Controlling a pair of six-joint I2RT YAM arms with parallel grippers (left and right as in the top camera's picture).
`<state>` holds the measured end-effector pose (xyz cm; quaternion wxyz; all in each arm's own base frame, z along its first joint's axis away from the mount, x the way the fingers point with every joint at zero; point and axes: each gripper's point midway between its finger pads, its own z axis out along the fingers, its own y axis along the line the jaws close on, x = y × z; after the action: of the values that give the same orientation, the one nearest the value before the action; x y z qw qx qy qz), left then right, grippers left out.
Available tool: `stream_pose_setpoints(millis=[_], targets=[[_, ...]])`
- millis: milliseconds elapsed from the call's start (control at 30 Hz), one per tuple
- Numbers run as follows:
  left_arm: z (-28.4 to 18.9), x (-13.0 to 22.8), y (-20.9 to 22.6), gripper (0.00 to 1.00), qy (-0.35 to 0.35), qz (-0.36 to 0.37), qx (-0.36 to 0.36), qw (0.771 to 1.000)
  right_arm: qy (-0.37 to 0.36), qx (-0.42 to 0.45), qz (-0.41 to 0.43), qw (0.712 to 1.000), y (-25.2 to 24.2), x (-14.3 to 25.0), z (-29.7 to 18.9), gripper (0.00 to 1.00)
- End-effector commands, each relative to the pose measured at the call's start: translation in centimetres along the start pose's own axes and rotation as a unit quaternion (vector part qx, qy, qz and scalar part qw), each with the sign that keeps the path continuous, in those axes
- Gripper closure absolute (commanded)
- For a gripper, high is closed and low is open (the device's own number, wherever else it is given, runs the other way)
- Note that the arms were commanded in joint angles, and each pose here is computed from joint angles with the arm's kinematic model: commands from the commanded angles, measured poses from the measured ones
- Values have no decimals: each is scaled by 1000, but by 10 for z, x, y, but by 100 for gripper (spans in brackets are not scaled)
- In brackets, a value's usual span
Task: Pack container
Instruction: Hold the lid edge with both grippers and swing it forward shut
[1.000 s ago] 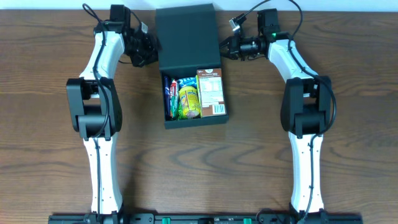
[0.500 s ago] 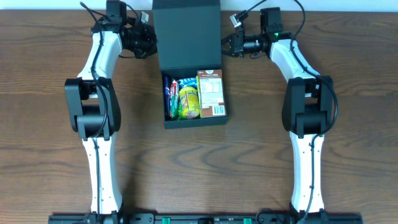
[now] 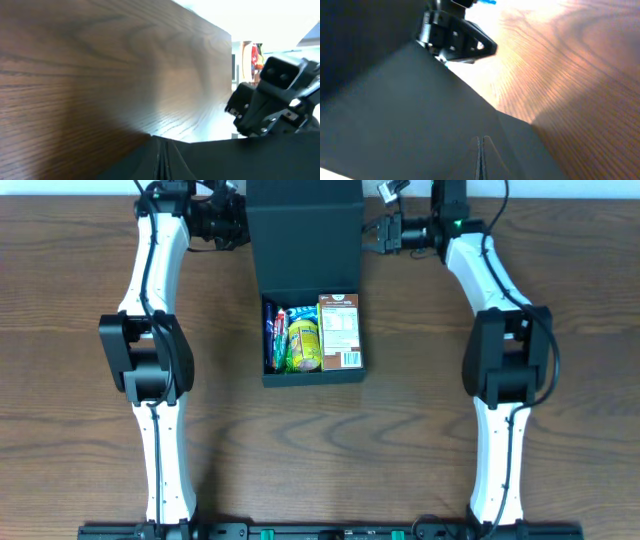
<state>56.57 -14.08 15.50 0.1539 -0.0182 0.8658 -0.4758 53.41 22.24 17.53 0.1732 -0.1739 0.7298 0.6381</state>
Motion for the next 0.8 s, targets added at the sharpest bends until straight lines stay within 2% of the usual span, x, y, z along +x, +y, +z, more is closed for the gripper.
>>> stream_pose_setpoints(millis=[0,233,467,667,767], targets=[[-15,-4,-25,94,-6,72,11,997,1,-27,-46,999,44,-11,-8,98],[-37,12,-51,94,6,127,-3,992,7,-47,-61,997,77,-13,-10,99],[-58,29,-66,94,19,161,-33,986,16,-40,-16,999,86,0,-12,98],[-68,53,-67,94,55,165,-52,983,50,104,54,992,52,42,-20,99],[-72,66,-61,94,78,161,-67,982,70,113,42,990,61,55,-24,98]])
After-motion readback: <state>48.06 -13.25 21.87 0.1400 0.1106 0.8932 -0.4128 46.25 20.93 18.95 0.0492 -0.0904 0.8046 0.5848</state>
